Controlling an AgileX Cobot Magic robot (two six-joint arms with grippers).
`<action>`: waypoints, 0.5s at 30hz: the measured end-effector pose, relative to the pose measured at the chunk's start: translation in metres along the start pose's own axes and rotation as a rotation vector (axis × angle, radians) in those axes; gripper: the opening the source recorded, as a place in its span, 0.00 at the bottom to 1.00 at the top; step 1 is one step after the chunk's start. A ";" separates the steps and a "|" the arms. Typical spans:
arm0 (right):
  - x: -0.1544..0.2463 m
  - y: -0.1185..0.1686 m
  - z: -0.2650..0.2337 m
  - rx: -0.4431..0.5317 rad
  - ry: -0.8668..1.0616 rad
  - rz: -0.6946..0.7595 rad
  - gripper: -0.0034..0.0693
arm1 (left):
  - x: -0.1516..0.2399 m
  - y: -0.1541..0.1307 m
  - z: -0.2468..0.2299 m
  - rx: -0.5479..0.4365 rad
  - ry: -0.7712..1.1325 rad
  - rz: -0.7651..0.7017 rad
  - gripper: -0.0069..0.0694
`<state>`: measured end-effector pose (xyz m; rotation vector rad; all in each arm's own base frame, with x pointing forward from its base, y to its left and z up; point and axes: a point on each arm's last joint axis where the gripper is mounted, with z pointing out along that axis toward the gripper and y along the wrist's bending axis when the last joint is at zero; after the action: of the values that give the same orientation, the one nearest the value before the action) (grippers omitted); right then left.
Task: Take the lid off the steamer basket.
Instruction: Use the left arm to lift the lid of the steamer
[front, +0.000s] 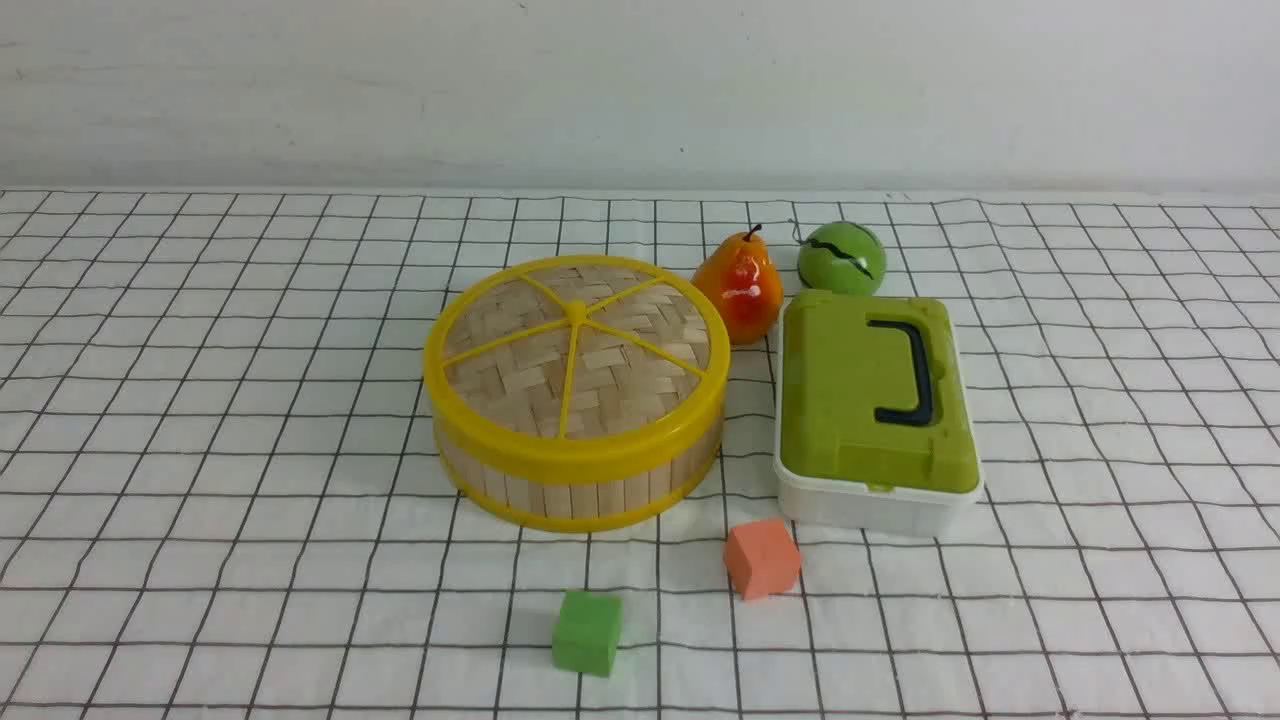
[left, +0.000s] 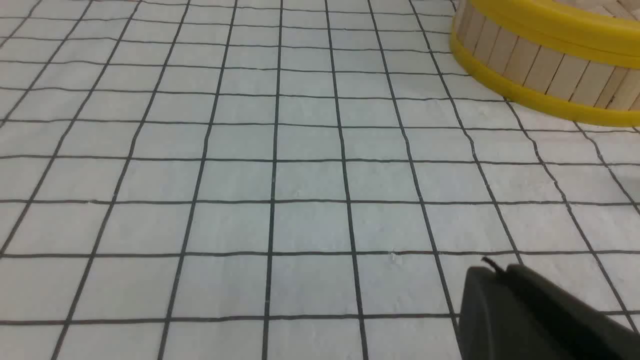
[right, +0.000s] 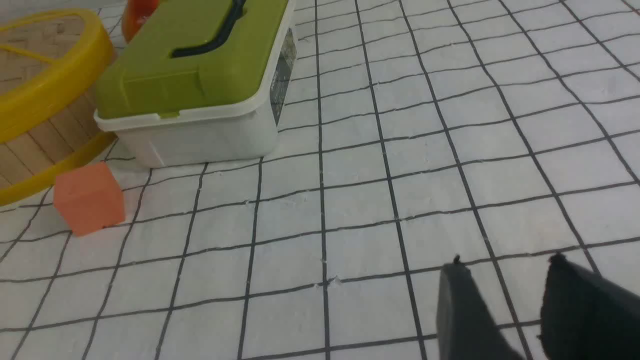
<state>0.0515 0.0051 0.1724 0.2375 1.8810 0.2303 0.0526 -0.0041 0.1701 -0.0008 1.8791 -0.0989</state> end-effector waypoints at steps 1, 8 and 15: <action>0.000 0.000 0.000 0.000 0.000 0.000 0.38 | 0.000 0.000 0.000 0.000 0.000 0.000 0.12; 0.000 0.000 0.000 0.000 0.000 0.000 0.38 | 0.000 0.000 0.000 0.000 0.000 0.000 0.13; 0.000 0.000 0.000 0.000 0.000 0.000 0.38 | 0.000 0.000 0.000 0.000 0.000 0.000 0.14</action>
<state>0.0515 0.0051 0.1724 0.2375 1.8810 0.2303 0.0526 -0.0041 0.1701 -0.0010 1.8791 -0.0991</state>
